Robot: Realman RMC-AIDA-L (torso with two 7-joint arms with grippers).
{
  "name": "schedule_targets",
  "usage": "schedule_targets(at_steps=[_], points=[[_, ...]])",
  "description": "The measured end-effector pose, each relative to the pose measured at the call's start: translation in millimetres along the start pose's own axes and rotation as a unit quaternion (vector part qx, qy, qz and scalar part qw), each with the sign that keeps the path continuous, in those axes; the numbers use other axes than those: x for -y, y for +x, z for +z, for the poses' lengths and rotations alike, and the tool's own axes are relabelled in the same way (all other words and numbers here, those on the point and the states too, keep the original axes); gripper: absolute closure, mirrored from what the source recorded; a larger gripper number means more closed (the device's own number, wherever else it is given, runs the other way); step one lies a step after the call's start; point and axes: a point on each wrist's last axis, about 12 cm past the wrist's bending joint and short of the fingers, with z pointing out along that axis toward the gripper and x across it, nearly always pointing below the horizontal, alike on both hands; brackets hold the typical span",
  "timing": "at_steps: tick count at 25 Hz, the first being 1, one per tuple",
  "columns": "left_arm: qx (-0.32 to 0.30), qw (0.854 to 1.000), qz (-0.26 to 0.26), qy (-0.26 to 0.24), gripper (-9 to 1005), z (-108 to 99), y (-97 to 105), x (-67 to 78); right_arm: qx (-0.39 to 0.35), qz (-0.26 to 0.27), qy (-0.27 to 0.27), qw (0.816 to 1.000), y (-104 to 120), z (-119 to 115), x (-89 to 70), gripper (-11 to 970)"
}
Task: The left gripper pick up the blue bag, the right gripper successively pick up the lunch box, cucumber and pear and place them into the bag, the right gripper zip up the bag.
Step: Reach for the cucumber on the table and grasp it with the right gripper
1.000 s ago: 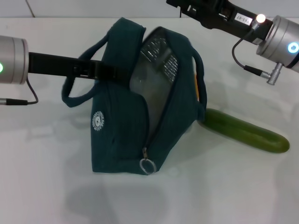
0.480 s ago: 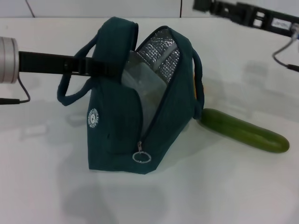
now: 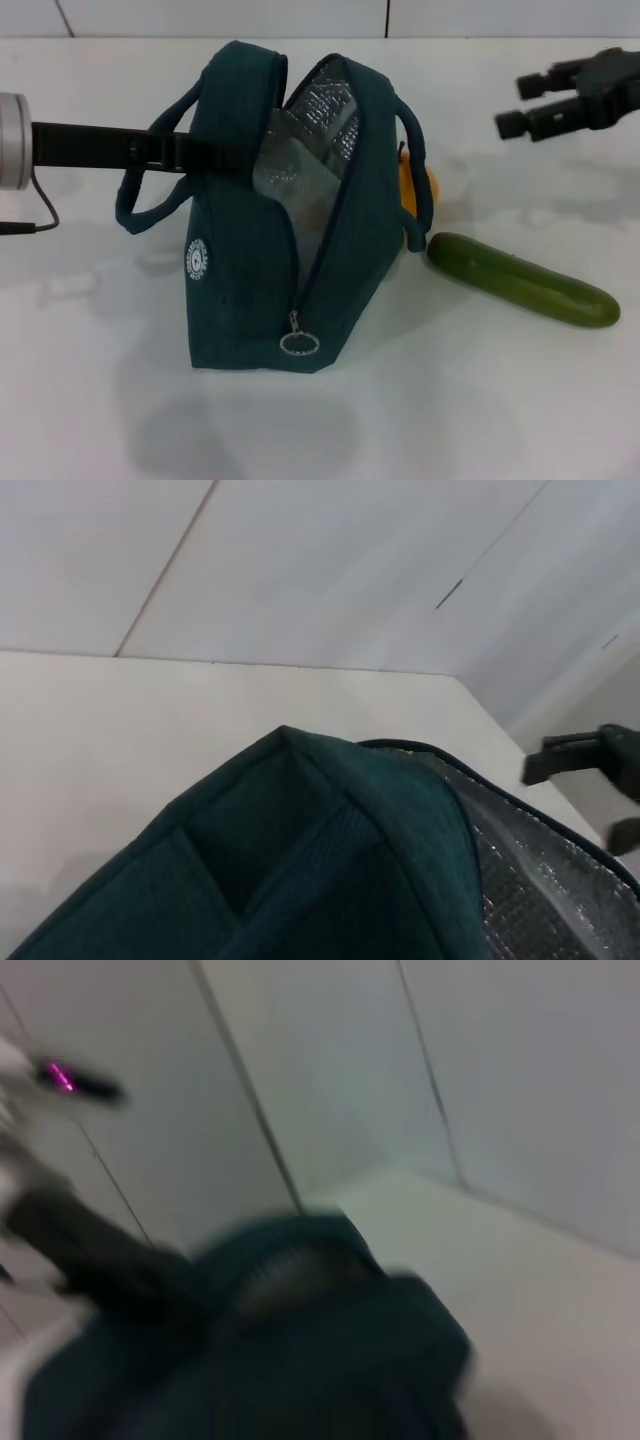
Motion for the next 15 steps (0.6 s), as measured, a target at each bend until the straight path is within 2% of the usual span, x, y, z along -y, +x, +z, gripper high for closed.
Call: schedule_targets(at_steps=[3, 6, 15], points=[[0.006, 1.0, 0.002, 0.011, 957, 0.9, 1.0, 0.1, -0.092, -0.014, 0.041, 0.995, -15.1, 0.1, 2.7, 74], [0.008, 1.0, 0.002, 0.019, 957, 2.8, 1.0, -0.3, -0.16, -0.02, 0.059, 0.985, -26.8, 3.3, 0.8, 75], [0.025, 0.999, 0.001, 0.033, 957, 6.2, 3.2, -3.1, -0.214, -0.016, 0.063, 0.975, -56.8, 18.5, -10.9, 77]])
